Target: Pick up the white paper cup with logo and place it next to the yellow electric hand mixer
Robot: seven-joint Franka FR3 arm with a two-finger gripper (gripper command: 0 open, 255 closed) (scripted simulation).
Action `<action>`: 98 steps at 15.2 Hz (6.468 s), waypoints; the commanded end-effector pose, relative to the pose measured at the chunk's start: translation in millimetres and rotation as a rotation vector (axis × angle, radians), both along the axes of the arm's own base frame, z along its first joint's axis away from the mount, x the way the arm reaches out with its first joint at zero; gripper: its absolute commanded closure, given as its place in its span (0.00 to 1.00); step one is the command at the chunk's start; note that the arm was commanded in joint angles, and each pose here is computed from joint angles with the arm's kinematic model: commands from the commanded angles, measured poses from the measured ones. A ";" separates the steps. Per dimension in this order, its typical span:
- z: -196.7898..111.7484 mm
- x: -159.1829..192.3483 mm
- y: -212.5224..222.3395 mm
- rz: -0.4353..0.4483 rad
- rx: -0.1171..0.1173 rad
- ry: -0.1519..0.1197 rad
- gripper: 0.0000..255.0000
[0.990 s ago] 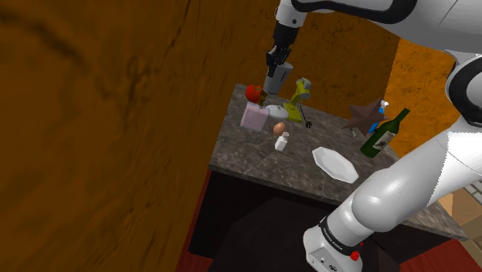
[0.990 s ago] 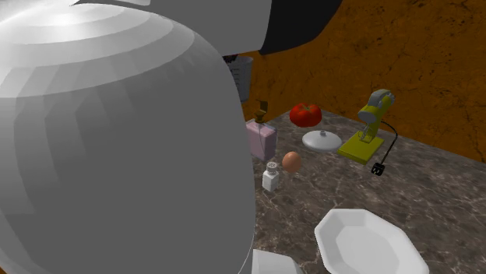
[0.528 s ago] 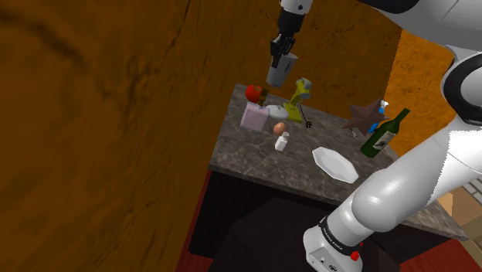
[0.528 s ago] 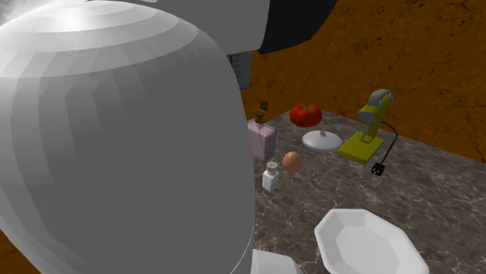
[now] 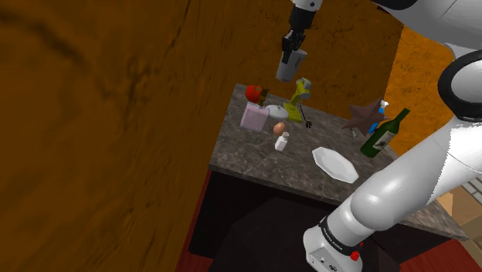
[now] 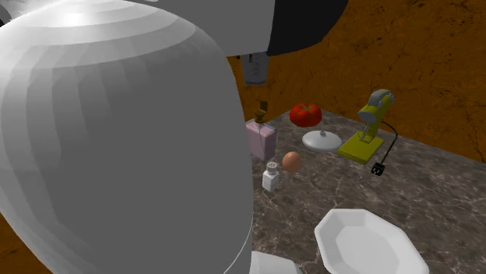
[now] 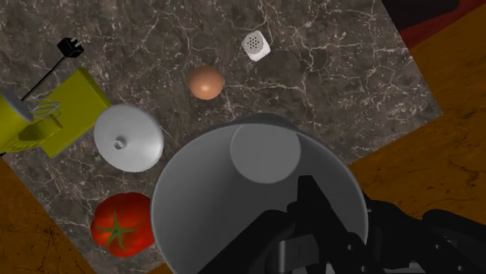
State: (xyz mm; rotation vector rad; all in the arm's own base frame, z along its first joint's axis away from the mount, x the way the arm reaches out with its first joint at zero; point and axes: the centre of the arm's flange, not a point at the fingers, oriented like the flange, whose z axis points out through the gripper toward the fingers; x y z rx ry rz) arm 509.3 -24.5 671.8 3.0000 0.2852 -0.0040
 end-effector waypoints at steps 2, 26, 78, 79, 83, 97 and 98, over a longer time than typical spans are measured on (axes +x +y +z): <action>0.6 -1.2 -40.4 0.001 0.000 0.000 1.00; 1.3 -7.6 -357.2 0.001 0.000 0.000 1.00; -257.4 -8.4 -398.7 0.001 0.000 0.000 1.00; -262.6 -8.4 -398.7 0.001 0.000 0.000 1.00; -283.8 -8.4 -398.7 0.001 0.000 0.000 1.00; -306.8 -8.4 -399.4 0.001 0.000 0.000 0.00; -306.3 -8.8 -399.8 0.001 0.000 0.000 0.00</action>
